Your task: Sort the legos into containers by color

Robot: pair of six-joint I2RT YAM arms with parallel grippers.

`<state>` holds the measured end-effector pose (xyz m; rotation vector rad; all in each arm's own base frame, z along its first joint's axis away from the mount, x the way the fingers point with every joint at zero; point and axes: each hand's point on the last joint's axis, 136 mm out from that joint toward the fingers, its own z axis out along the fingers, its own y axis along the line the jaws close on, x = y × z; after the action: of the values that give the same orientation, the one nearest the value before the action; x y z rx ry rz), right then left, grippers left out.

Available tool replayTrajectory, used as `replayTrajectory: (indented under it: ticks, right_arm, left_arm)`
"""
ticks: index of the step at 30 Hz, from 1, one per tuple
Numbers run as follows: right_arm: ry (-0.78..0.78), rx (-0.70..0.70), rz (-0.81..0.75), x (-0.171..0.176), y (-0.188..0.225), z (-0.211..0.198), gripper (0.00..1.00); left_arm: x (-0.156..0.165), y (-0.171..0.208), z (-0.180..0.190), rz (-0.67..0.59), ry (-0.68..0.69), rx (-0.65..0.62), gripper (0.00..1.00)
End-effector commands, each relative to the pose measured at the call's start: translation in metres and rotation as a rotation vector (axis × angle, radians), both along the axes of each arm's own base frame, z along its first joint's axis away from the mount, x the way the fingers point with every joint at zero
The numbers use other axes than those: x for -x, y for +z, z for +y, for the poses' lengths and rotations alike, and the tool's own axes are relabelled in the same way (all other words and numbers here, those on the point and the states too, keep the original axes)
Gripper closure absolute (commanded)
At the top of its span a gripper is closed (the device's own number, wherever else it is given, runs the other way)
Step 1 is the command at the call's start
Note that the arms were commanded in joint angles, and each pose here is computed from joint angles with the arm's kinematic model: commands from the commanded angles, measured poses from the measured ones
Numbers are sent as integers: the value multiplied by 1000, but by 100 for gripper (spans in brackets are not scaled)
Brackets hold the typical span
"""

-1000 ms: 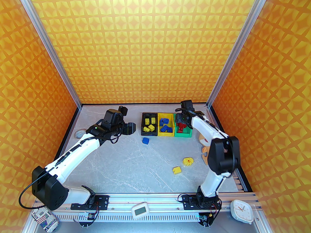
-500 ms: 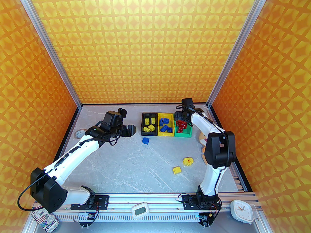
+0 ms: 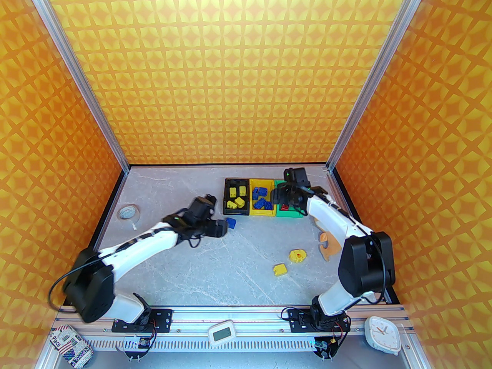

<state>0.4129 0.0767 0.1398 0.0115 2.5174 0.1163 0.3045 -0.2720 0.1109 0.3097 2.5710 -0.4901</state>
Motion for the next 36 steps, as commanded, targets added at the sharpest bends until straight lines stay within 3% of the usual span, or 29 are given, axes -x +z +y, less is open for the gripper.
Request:
replayTrajectory:
  ticks: [1,10,18,31,36]
  right_arm:
    - [19,-53,-18,14,7,7,18]
    - [38,-50,-11,39,6,4,18]
    - [34,-28,-6,44,6,0,18]
    - [30,-18,-15,46,10,-3,17]
    - [26,-11,-20,47,13,-5,17]
  left_arm:
    - [-17,-2,-13,-38,43,-43,20]
    - [-38,-23,-29,-41,28,-106,22]
    - [-58,-39,-42,-102,-66,-163,23]
    - [-82,-57,-38,-152,-20,-245,22]
    - [-87,-59,-43,-166,-15,-236,28]
